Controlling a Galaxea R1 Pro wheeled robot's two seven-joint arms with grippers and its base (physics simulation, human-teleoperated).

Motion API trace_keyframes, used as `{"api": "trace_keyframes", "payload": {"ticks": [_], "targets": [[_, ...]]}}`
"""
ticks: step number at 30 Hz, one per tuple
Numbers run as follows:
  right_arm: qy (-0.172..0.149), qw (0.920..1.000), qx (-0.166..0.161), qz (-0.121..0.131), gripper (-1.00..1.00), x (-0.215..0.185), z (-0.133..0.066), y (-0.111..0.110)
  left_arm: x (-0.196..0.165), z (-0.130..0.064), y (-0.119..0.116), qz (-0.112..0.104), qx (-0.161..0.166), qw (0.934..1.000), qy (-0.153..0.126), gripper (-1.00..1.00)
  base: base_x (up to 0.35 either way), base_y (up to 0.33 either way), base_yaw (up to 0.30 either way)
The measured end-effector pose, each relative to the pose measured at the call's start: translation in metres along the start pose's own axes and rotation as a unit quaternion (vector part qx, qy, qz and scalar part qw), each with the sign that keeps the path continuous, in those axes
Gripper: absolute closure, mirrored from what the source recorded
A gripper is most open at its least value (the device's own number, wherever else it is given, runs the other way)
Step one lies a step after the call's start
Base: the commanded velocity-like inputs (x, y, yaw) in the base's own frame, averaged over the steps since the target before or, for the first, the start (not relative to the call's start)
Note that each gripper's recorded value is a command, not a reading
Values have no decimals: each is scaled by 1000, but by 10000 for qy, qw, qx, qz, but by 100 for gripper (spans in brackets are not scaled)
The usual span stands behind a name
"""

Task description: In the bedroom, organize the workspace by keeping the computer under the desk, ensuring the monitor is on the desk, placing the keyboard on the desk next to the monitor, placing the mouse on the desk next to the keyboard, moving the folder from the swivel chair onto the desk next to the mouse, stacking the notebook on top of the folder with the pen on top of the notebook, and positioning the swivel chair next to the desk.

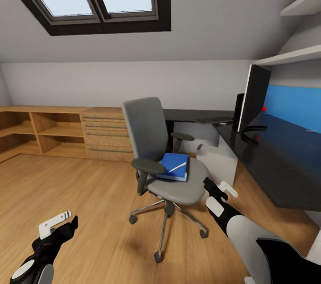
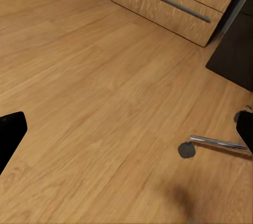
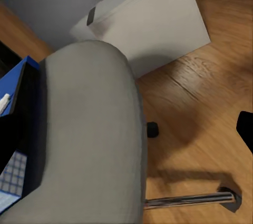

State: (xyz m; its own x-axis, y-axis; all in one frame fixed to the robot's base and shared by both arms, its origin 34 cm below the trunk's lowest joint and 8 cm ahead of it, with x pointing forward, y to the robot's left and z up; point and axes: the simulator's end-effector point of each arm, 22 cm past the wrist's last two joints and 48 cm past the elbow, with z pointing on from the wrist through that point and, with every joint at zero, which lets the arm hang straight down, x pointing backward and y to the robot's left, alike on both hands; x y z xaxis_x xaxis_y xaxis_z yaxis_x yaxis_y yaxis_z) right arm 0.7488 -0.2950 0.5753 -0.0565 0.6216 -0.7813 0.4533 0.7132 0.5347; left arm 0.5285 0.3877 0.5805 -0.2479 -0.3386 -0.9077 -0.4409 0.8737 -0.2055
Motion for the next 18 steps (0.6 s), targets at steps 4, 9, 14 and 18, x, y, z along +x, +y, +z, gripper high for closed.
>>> {"api": "trace_keyframes", "payload": {"ticks": [4, 9, 14, 18], "targets": [[1, 10000, -1, -2, -100, 0, 0, 0, 0, 0, 0, 1, 1, 10000, -3, -100, 318, 0, 0], [2, 10000, 9, -7, -100, 0, 0, -1, 0, 0, 0, 1, 1, 10000, 3, -100, 276, 0, 0], [19, 10000, 45, 9, -100, 0, 1, -4, 0, 0, 0, 2, 0, 10000, 4, -100, 150, 0, 0], [41, 9998, 137, 143, -100, -1, 2, -12, 0, 0, 0, 2, -3, 10000, 3, -100, 46, 0, 0]]}}
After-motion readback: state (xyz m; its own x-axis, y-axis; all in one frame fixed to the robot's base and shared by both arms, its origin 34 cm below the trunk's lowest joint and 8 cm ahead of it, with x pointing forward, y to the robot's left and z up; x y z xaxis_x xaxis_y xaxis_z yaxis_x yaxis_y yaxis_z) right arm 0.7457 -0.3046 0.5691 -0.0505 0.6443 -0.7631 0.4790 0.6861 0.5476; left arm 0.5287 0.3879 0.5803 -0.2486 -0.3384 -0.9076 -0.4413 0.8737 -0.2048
